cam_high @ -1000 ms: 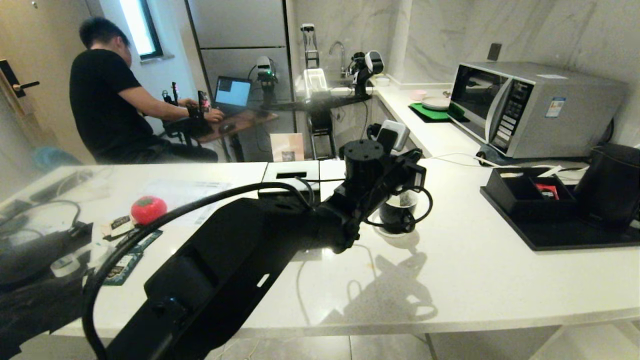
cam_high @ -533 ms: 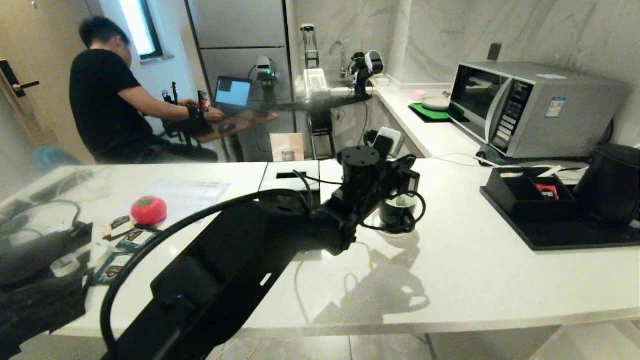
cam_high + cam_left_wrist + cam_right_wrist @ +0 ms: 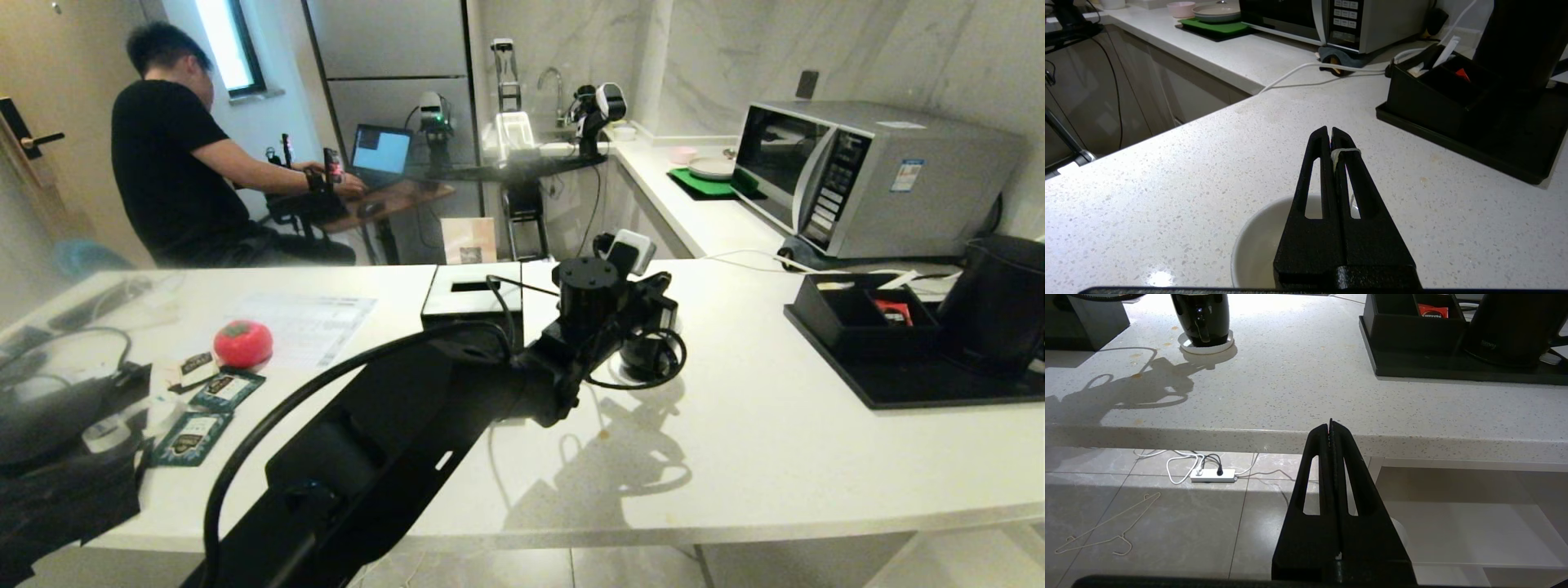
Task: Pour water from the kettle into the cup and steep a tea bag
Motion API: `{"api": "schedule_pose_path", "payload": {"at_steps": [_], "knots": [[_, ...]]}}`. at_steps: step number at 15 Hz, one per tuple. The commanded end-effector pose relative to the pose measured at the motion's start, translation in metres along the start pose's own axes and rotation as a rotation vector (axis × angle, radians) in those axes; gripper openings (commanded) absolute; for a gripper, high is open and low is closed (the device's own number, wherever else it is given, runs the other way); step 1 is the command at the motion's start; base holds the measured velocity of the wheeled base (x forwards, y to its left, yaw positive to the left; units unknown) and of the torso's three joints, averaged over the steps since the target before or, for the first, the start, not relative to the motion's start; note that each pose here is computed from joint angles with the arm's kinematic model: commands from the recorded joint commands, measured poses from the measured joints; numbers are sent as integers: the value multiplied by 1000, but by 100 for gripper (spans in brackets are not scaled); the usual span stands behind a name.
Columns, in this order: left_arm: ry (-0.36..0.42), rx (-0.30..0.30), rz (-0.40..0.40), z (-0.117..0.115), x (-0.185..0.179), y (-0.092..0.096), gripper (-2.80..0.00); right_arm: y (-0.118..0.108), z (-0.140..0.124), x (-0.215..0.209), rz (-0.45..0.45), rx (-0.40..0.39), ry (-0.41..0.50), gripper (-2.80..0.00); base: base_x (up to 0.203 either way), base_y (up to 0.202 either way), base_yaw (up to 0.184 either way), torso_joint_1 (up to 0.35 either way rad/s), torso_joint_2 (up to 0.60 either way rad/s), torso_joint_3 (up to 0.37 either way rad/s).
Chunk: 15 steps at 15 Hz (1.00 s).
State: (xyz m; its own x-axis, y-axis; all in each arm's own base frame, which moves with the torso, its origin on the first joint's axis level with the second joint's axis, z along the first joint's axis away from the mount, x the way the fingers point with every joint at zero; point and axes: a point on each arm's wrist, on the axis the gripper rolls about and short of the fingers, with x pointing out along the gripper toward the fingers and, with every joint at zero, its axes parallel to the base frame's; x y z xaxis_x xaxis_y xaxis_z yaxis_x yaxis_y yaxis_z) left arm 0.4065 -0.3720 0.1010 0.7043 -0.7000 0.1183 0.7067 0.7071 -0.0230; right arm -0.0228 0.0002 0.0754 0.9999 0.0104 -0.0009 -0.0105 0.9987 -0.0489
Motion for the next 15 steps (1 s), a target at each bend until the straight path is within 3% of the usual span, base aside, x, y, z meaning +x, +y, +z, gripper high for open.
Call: {"api": "schedule_pose_path", "payload": {"at_steps": [1,6,15], "knots": [[4,-1,0,-4,0,0,-280,0,0,0,0,0,1,-280,0,0,0,0,0,0],[-6,-1,0,2,0,0,-280,0,0,0,0,0,-1,-280,0,0,0,0,0,0],[-65,24,15,44,-5,7,-280,0,0,0,0,0,1,-280,0,0,0,0,0,0]]}}
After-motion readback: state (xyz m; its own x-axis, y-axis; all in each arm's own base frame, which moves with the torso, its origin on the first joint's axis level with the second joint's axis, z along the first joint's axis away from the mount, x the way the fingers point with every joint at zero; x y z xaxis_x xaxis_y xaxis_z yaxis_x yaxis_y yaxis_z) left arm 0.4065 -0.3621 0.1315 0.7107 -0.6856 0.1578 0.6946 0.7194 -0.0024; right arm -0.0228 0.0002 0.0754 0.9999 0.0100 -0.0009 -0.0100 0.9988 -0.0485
